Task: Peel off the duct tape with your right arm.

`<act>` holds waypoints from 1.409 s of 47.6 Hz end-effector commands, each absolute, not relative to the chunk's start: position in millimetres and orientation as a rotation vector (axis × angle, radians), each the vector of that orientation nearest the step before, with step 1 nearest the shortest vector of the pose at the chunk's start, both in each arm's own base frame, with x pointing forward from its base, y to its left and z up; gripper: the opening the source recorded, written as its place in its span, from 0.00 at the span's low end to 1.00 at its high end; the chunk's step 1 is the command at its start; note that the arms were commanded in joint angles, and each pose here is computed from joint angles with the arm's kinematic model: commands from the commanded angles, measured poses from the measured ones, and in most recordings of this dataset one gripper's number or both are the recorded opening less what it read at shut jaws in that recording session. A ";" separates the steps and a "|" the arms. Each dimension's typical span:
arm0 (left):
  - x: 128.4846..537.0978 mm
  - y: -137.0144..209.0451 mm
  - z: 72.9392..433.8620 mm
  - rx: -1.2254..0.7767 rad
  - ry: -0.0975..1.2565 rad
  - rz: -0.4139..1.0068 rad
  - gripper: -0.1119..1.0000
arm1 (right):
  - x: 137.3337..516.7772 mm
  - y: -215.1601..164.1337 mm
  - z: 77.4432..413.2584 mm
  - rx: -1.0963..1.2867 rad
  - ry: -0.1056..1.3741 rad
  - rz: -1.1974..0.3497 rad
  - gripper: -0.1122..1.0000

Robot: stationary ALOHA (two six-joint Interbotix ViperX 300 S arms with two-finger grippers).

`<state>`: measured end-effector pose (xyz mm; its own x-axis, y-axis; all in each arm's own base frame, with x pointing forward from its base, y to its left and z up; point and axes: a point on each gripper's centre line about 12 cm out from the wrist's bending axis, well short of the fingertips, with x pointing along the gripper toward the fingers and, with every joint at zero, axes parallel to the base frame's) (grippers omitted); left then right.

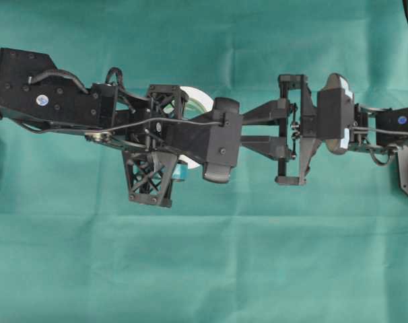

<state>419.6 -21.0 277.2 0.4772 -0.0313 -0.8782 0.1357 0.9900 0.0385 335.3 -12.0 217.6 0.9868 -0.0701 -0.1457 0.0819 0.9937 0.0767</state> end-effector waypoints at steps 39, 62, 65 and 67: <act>416.5 -20.0 293.1 0.110 1.025 -0.099 0.28 | 347.3 -10.0 224.7 0.078 0.113 -0.068 0.02; 413.7 -48.0 291.6 0.160 1.023 -0.169 0.28 | 345.1 -23.0 222.1 0.081 0.119 -0.108 0.02; 411.2 -54.8 288.8 0.194 1.029 -0.199 0.28 | 344.6 -24.6 221.5 0.081 0.121 -0.113 0.02; 409.7 -60.4 285.9 0.235 1.034 -0.232 0.28 | 344.3 -25.1 221.0 0.081 0.122 -0.114 0.02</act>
